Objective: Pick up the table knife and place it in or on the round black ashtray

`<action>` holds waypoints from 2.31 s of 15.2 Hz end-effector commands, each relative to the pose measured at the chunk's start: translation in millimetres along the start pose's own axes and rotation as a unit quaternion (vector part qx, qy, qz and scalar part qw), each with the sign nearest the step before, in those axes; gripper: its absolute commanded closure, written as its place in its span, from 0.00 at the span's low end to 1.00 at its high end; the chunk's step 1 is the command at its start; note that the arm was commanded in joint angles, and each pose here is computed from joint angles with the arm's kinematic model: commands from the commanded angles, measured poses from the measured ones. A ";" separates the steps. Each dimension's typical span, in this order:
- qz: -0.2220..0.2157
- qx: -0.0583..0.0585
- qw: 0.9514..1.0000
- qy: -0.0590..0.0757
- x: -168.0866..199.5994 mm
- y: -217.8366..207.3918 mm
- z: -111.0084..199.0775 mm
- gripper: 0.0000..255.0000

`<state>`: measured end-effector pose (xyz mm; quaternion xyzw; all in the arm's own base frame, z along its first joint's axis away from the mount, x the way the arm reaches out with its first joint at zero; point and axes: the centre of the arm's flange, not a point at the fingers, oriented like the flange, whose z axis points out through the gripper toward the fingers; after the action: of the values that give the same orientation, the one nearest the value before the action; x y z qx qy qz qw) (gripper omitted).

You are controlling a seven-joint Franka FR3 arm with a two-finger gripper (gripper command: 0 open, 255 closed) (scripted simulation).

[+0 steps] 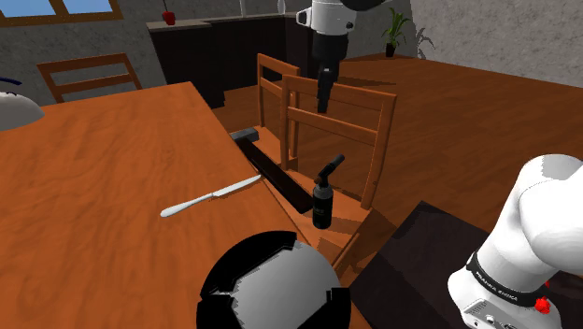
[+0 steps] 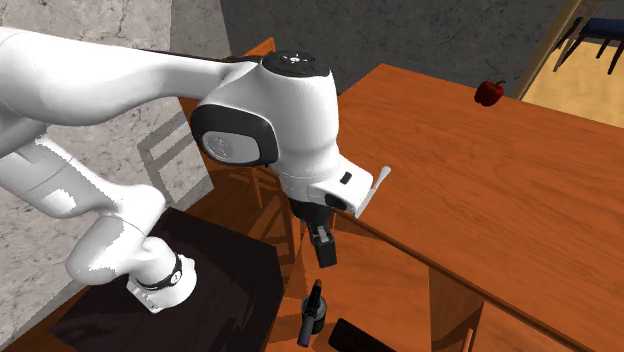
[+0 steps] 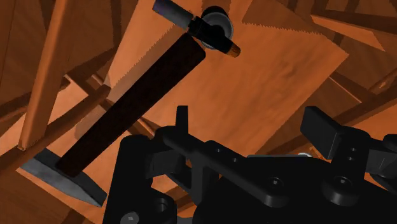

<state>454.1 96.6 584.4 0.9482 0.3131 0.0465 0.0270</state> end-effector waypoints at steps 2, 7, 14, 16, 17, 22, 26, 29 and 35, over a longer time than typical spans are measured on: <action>-0.047 0.008 0.999 -0.002 39.0 -14.1 12.9 0.00; -0.122 0.021 0.992 -0.007 94.0 -44.3 32.8 0.00; -0.227 0.039 0.973 -0.012 161.6 -100.5 59.8 0.00; -0.257 0.044 0.965 -0.014 178.5 -119.2 67.2 0.00; -0.271 0.046 0.961 -0.015 186.5 -129.0 70.9 0.00; -0.343 0.058 0.937 -0.019 221.8 -181.6 88.7 0.00; -0.363 0.062 0.929 -0.020 229.2 -198.5 103.9 0.00; -0.363 0.062 0.929 -0.020 228.0 -200.0 119.7 0.00; -0.363 0.062 0.929 -0.020 226.9 -201.4 133.1 0.00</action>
<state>530.4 390.5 452.4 0.7700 0.6379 -0.0047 -0.0103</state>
